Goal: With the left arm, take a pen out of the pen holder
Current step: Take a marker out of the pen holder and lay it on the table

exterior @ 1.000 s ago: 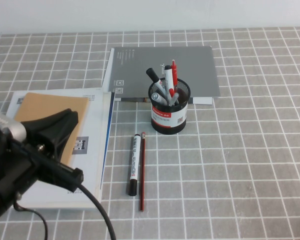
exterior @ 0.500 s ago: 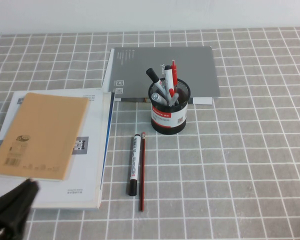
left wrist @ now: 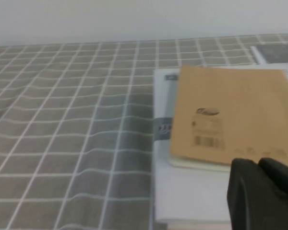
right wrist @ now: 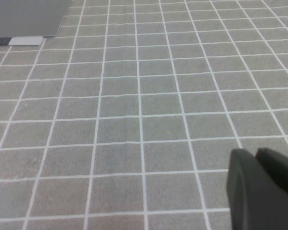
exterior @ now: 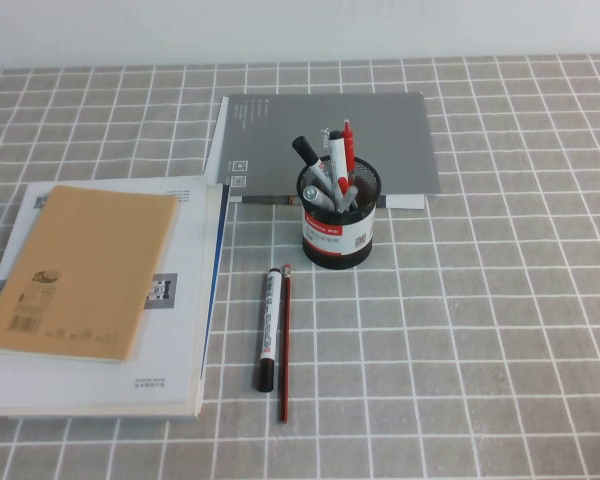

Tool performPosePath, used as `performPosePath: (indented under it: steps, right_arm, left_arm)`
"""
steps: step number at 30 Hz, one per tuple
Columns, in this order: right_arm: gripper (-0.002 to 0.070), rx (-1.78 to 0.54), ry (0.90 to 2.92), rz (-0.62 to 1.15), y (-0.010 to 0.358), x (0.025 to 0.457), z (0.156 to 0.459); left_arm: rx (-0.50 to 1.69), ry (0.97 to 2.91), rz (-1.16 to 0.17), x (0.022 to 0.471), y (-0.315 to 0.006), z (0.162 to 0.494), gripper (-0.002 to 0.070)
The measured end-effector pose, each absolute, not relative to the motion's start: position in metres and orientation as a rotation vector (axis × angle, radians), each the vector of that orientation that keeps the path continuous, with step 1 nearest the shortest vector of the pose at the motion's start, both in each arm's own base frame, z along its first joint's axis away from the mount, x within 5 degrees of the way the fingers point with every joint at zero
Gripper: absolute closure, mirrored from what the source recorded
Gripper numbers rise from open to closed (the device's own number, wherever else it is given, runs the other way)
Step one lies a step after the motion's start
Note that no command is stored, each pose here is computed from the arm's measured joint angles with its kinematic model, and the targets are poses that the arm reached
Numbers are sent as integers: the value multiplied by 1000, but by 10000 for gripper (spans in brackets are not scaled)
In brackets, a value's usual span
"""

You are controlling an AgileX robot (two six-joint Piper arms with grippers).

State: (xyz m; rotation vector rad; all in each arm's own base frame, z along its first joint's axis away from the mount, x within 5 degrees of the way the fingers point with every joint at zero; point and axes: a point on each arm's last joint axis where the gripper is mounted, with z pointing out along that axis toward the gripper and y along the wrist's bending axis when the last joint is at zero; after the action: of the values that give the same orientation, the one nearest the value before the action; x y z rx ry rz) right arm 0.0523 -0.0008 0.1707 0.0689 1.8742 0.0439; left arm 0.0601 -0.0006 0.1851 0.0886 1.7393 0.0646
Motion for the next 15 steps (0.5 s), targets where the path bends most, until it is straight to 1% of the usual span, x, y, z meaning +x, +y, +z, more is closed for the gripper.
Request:
performPosePath:
  steps: [6,10,15]
  right_arm:
    - [689,69,1874,44,-1,52,171]
    - [689,69,1874,44,-1,52,171]
    - [689,69,1874,44,-1,52,171]
  left_arm:
    - [48,1811,97,54,2,177,677]
    - [35,1874,74,53,1,172,678]
    - [27,1879,64,53,1,171,678]
